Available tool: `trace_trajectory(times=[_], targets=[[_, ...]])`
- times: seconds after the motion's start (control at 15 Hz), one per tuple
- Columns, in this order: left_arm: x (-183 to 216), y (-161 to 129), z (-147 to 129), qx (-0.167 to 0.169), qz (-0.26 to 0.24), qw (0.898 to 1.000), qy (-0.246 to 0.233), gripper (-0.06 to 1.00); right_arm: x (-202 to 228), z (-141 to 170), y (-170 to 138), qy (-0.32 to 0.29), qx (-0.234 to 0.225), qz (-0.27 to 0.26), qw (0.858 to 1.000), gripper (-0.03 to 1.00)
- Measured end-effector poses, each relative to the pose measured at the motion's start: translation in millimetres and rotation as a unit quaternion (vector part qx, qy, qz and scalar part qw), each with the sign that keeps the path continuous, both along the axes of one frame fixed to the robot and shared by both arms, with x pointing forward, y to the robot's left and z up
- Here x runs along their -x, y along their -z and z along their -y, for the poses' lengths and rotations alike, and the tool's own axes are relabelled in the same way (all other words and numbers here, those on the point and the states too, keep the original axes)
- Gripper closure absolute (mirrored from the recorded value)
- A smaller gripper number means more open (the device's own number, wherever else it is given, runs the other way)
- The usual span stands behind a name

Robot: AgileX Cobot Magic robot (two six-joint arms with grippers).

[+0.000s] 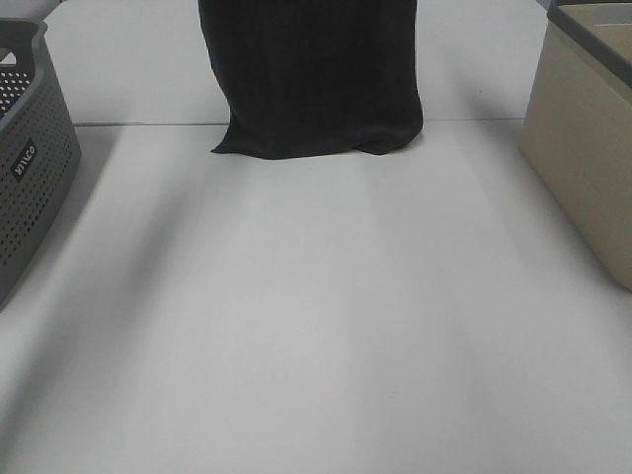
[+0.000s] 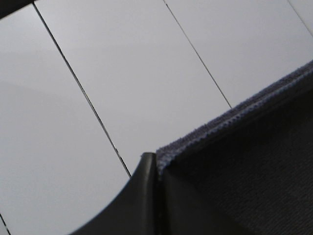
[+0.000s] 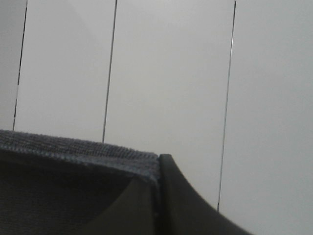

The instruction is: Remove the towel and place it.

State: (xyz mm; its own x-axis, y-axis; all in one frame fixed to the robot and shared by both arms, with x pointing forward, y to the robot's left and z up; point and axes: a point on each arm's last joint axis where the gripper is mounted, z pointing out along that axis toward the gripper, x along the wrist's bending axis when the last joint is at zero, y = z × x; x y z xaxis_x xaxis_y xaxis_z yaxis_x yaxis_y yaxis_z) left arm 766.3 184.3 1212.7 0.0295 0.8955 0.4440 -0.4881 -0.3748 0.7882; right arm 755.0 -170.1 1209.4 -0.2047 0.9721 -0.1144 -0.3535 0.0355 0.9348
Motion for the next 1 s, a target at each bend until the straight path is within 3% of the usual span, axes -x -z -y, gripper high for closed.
trace_trajectory(times=[0.2,0.27,0.4,0.47,0.53,0.6,0.8,0.93,1.0], targets=[[-2.9,11.7,7.6,0.045,-0.084,0.995,-0.008,0.94,-3.9,-1.7,13.2,0.001,0.009,-0.068,0.998,0.95],[-3.7,20.3,13.0,0.062,-0.136,0.989,-0.014,0.94,-5.2,-0.8,19.0,0.001,0.006,-0.102,0.995,0.95],[-3.6,35.9,18.0,0.065,-0.226,0.971,-0.027,0.94,-4.3,1.4,29.0,-0.005,-0.003,-0.181,0.983,0.95],[-1.7,43.1,17.7,0.066,-0.28,0.957,-0.03,0.94,-0.6,1.2,32.3,-0.01,-0.004,-0.227,0.974,0.95],[4.9,49.9,18.4,0.065,-0.353,0.933,-0.024,0.94,11.3,3.7,27.4,-0.019,-0.006,-0.286,0.958,0.95],[12.0,50.5,19.0,0.062,-0.396,0.916,-0.017,0.94,20.5,6.4,23.7,-0.025,-0.004,-0.325,0.945,0.95],[49.1,22.6,13.8,0.063,-0.48,0.875,-0.001,0.94,62.8,13.0,5.9,-0.05,0.025,-0.446,0.893,0.95],[72.7,5.8,10.3,0.059,-0.518,0.853,0.006,0.94,87.4,14.6,-3.9,-0.068,0.04,-0.498,0.864,0.95],[81.4,-1.3,9.3,0.061,-0.527,0.848,0.01,0.94,101.5,15.9,-11.1,-0.079,0.054,-0.517,0.851,0.95]])
